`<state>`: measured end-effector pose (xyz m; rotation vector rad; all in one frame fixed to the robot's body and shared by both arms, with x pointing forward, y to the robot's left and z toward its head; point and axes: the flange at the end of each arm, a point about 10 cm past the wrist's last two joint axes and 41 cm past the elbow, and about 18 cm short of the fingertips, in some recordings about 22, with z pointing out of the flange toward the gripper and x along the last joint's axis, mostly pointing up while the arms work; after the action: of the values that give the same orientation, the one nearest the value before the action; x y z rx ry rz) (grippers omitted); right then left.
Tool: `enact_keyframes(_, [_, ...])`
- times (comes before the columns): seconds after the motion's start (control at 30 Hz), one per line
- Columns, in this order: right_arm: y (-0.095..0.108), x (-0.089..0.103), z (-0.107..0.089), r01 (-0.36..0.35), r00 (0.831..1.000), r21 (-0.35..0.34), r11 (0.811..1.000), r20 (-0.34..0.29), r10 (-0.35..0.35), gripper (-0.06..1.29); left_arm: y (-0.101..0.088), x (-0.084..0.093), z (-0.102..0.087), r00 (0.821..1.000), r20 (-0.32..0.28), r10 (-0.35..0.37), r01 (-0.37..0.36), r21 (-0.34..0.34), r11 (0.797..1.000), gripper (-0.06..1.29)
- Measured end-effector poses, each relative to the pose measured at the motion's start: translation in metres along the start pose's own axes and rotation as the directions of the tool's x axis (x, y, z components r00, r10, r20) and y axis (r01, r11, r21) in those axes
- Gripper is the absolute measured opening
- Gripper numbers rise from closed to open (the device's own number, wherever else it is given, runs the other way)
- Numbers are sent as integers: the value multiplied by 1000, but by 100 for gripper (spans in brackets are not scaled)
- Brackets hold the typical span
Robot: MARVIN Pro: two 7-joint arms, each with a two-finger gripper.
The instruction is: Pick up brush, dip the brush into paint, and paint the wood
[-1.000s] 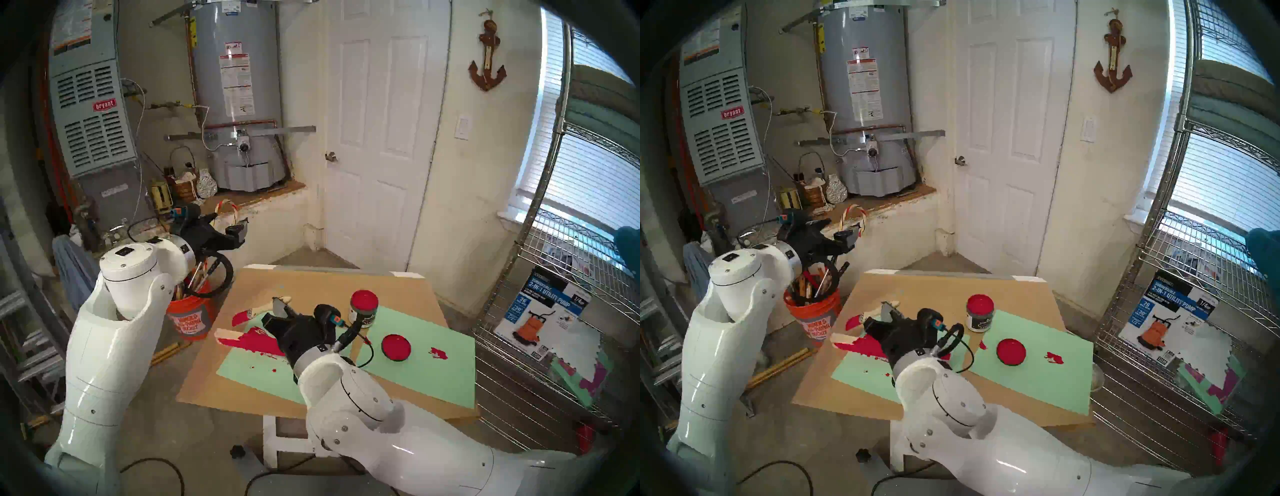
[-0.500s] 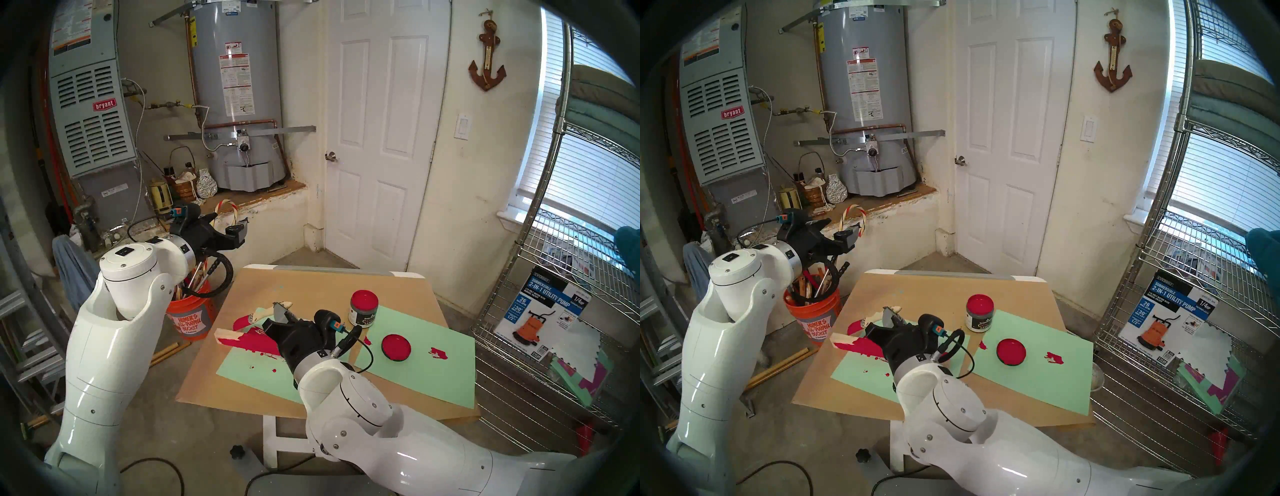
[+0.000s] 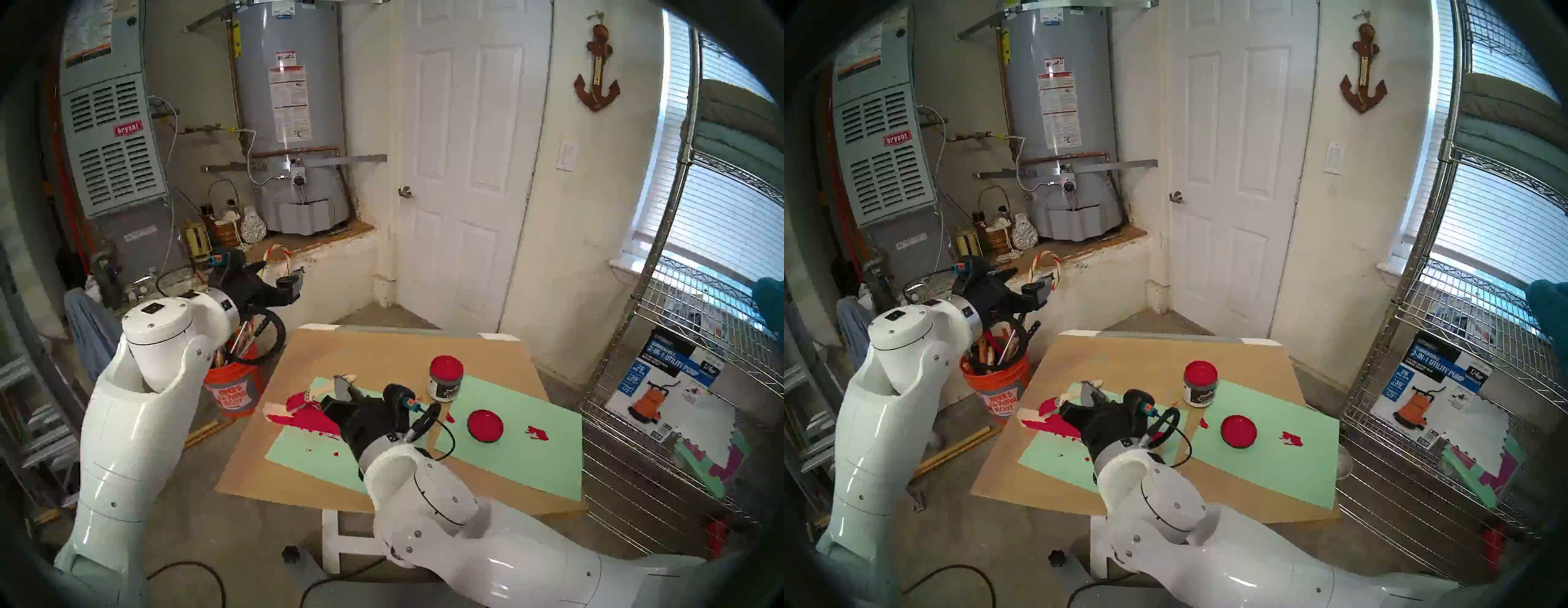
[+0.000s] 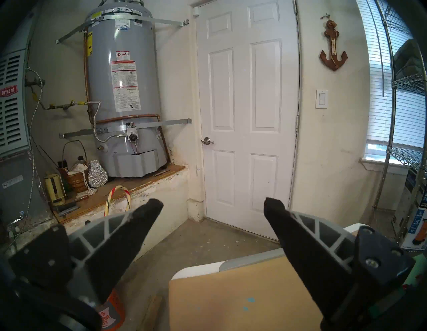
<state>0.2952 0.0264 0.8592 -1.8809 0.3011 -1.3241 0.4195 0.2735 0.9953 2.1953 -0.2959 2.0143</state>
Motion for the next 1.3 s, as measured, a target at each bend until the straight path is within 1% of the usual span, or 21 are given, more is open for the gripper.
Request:
enact_keyframes(0.63, [5,-6,1,-12,1000,-15,1000,22,13,-3,0,0,0,1000,0,0,0,0,1000,125])
enact_keyframes(1.07, [9,-7,1,-5,1000,-23,1000,21,6,-3,0,0,0,1000,0,0,0,0,1000,125])
enact_keyframes(1.3, [15,-5,-5,11,1000,-25,1000,21,-10,-3,0,0,0,1000,0,0,0,0,1000,125])
